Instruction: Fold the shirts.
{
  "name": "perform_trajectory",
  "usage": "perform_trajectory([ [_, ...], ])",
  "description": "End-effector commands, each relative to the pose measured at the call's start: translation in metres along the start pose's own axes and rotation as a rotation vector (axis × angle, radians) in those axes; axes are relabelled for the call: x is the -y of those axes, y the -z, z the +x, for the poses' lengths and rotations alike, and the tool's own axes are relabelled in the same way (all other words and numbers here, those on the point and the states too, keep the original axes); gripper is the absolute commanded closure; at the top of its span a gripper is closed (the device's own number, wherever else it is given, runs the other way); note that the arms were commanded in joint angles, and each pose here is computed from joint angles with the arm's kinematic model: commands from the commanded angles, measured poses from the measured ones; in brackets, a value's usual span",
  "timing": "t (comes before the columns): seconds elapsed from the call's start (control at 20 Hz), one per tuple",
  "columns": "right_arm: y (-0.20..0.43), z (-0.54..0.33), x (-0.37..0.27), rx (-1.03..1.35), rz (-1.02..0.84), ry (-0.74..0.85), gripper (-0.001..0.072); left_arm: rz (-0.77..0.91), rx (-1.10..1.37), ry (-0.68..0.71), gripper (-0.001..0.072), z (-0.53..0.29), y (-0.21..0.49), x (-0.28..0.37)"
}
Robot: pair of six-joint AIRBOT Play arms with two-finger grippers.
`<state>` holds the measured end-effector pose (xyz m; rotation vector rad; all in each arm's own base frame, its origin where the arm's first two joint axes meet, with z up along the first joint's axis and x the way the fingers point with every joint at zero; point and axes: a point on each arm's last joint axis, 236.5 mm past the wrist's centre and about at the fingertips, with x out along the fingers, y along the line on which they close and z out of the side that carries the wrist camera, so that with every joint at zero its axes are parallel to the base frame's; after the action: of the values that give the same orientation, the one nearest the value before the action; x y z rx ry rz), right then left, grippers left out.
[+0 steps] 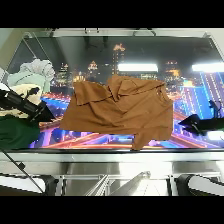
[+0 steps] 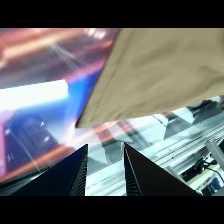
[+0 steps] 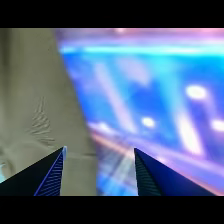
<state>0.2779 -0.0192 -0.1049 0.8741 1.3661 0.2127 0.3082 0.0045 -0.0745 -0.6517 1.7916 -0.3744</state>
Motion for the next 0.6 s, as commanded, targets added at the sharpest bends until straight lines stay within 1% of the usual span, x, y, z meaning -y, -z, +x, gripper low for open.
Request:
perform_trajectory([
  [0.0, 0.017, 0.040, -0.008, -0.040, -0.003, -0.018, 0.0211, -0.030, -0.007, -0.022, 0.0465, 0.017, 0.006, -0.013],
  [0.1, 0.015, 0.062, -0.027, -0.044, -0.023, -0.035, 0.0214, -0.035, 0.006, -0.027, 0.0464, 0.025, 0.004, -0.015],
  [0.25, 0.013, 0.075, -0.051, -0.058, -0.078, -0.051, 0.0489, 0.005, 0.034, 0.013, 0.0464, 0.042, -0.002, -0.003],
  [0.3, 0.011, 0.074, -0.057, -0.063, -0.096, -0.060, 0.0648, 0.018, 0.041, 0.016, 0.0464, 0.048, -0.004, 0.000],
  [0.35, 0.009, 0.072, -0.063, -0.066, -0.106, -0.073, 0.0688, 0.028, 0.043, 0.000, 0.0464, 0.053, -0.005, 0.000],
  [0.55, 0.002, 0.063, -0.075, -0.069, -0.130, -0.103, 0.0688, 0.090, 0.002, -0.072, 0.0464, 0.065, 0.000, -0.003],
])
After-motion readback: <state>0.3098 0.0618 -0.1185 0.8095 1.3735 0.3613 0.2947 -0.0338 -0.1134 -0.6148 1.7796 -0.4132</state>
